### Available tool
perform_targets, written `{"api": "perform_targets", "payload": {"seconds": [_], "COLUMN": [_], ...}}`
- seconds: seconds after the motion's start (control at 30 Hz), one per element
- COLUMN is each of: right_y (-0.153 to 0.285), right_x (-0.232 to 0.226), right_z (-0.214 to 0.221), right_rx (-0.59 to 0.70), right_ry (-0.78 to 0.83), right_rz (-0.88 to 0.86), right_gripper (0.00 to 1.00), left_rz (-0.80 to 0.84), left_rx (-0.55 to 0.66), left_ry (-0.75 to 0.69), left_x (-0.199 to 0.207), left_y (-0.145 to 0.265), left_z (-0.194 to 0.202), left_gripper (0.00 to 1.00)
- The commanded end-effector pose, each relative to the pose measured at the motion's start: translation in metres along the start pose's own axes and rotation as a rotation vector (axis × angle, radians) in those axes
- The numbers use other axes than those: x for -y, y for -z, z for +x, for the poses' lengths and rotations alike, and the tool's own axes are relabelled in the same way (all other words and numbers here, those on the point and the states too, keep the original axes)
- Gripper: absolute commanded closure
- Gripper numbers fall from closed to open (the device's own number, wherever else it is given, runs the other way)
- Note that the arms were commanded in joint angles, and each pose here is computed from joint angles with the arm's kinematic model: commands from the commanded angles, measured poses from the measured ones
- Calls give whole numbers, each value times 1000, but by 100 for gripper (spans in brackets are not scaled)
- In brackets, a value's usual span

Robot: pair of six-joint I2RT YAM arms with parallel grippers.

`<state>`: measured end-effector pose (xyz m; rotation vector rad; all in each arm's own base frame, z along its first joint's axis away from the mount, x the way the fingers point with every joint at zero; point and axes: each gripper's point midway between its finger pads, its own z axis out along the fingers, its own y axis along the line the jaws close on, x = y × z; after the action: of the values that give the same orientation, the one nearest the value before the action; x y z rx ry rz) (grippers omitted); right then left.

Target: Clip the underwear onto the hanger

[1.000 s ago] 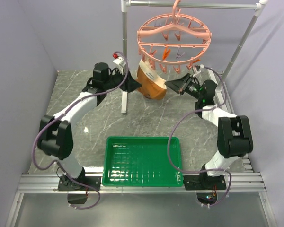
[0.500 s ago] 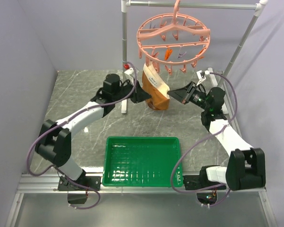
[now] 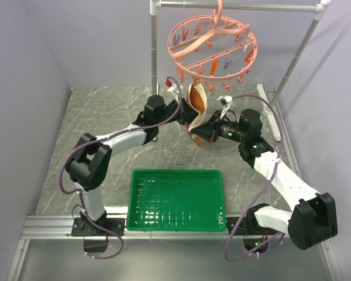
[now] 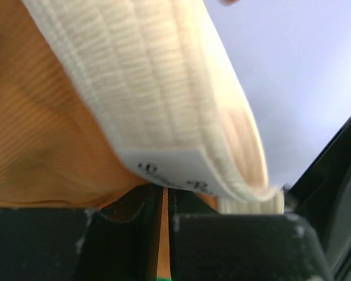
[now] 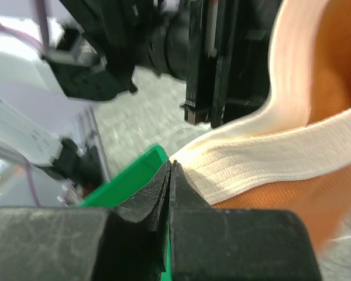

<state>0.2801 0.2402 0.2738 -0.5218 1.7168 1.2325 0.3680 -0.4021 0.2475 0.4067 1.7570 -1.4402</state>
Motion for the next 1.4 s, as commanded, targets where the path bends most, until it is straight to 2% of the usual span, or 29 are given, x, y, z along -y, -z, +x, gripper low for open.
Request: {"api": "perform_targets", "payload": {"seconds": [0.0, 0.1, 0.3, 0.4, 0.57, 0.83, 0.97, 1.03, 1.13, 1.37], "right_y": [-13, -19, -21, -19, -17, -23, -27, -29, -32, -32], "right_x": [19, 32, 61, 78, 101, 114, 119, 121, 123, 98], "right_z": [11, 13, 11, 11, 7, 3, -1, -4, -11, -34], "right_rx": [-88, -122, -105, -95, -78, -68, -60, -57, -51, -12], "right_ry": [120, 105, 101, 101, 102, 96, 91, 92, 98, 129], "right_rz": [48, 82, 222, 310, 416, 457, 466, 470, 474, 406], "right_gripper": [100, 100, 100, 100, 100, 100, 100, 94, 80, 61], "left_rz": [153, 176, 164, 160, 144, 86, 51, 48, 28, 9], "left_rx": [136, 121, 92, 62, 26, 46, 49, 45, 41, 61], "left_ry": [-16, -20, 8, 14, 40, 44, -36, -77, -130, -215], "left_x": [42, 44, 32, 27, 18, 3, -5, -3, -6, -15], "left_y": [-6, -6, -2, -1, 7, 38, 55, 61, 67, 74], "left_z": [-47, -43, -38, -34, -24, -32, -42, -44, -46, -59], "left_gripper": [87, 86, 80, 70, 61, 52, 50, 48, 47, 43]}}
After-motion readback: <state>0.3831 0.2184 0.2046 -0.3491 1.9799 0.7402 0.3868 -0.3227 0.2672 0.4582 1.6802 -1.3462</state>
